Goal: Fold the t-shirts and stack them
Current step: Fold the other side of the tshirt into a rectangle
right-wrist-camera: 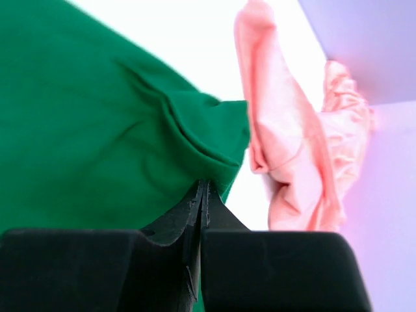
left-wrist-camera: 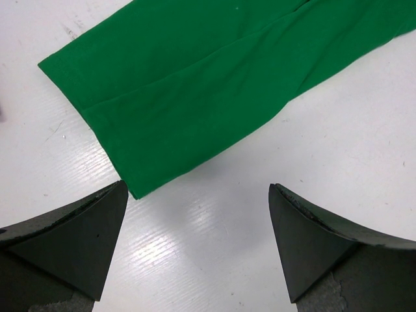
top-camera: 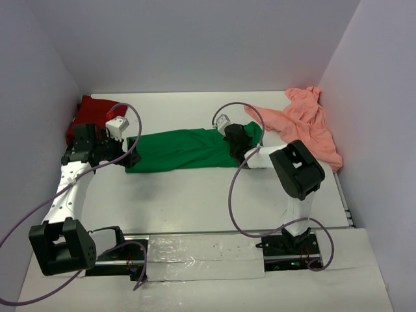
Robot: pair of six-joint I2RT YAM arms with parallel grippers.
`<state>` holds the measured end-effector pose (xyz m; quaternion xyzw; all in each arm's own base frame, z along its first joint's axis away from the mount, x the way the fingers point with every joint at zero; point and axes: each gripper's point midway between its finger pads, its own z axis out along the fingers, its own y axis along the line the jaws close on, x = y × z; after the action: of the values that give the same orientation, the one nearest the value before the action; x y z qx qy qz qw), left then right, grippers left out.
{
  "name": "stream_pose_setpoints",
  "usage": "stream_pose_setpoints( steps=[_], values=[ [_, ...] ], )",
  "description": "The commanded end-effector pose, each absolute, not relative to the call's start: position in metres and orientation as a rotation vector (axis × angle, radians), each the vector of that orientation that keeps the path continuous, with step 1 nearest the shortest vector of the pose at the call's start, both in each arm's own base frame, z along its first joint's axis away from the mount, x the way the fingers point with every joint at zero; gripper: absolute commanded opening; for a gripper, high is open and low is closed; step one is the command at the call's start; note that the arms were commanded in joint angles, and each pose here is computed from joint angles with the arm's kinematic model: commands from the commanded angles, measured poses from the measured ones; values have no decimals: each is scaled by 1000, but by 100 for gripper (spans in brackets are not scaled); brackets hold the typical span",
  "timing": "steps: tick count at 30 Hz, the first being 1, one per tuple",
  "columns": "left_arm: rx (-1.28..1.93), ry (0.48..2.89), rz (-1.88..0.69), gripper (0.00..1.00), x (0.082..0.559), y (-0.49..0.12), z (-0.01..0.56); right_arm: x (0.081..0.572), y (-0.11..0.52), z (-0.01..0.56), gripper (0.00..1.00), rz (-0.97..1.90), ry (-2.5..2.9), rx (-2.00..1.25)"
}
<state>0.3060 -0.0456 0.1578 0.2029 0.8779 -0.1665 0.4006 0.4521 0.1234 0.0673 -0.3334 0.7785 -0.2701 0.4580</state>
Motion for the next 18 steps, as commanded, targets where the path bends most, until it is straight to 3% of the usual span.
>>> stream_pose_setpoints(
  steps=[1,11,18],
  values=[
    [538,2179,-433,99,304,-49,166,468,118,87,0,-756,1833,-691],
    [516,2159,-400,99,307,-45,171,499,70,98,0,-946,1858,-436],
    [515,2018,-355,99,314,-46,200,489,63,154,0,-753,1785,-323]
  ],
)
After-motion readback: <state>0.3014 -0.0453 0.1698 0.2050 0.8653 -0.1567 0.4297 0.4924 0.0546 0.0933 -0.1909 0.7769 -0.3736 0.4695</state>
